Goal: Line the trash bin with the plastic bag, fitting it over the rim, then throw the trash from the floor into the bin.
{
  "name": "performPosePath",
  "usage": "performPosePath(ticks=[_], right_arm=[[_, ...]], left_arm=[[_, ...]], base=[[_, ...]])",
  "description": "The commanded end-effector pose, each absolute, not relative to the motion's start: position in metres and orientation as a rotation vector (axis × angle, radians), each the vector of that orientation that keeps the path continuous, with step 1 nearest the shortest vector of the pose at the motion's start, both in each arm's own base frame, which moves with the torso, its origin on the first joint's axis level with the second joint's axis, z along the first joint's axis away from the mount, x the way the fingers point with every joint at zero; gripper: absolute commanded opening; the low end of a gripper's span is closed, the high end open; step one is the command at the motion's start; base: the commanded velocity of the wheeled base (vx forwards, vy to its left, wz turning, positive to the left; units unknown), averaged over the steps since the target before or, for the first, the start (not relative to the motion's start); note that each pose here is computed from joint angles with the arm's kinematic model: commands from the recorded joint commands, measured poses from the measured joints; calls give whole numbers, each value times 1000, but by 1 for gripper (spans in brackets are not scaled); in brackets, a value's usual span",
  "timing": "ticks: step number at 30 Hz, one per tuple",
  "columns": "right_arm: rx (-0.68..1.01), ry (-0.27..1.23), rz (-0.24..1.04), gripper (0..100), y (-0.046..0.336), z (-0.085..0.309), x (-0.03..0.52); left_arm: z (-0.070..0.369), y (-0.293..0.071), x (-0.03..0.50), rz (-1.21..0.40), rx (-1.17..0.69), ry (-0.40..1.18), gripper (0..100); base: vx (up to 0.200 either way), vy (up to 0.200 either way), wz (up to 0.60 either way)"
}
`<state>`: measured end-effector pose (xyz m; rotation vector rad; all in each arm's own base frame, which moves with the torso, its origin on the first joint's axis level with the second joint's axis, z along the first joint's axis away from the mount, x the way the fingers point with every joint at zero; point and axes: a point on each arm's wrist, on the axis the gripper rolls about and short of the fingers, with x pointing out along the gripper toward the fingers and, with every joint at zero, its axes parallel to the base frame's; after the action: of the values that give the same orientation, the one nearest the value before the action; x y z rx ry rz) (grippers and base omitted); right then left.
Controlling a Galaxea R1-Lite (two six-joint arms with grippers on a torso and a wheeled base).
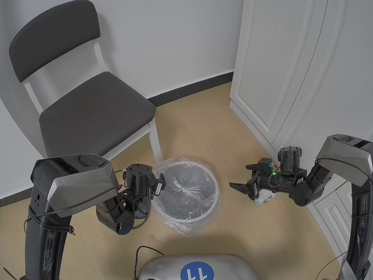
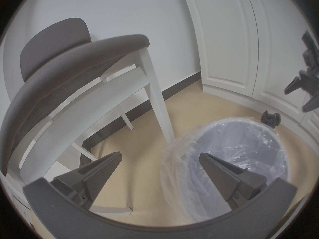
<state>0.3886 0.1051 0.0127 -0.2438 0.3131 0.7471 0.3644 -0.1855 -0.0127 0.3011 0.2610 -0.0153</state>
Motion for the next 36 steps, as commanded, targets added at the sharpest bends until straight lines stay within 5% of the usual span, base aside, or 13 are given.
performPosePath(ticks=[1, 36], right_arm=[[-249, 262, 736, 100, 100, 38, 378], [-247, 228, 712, 100, 91, 43, 379]], left_arm=[[-25, -182, 384, 15, 313, 277, 100], [-50, -146, 411, 97, 321, 347, 100]], base=[[0, 0, 0], [0, 0, 0]])
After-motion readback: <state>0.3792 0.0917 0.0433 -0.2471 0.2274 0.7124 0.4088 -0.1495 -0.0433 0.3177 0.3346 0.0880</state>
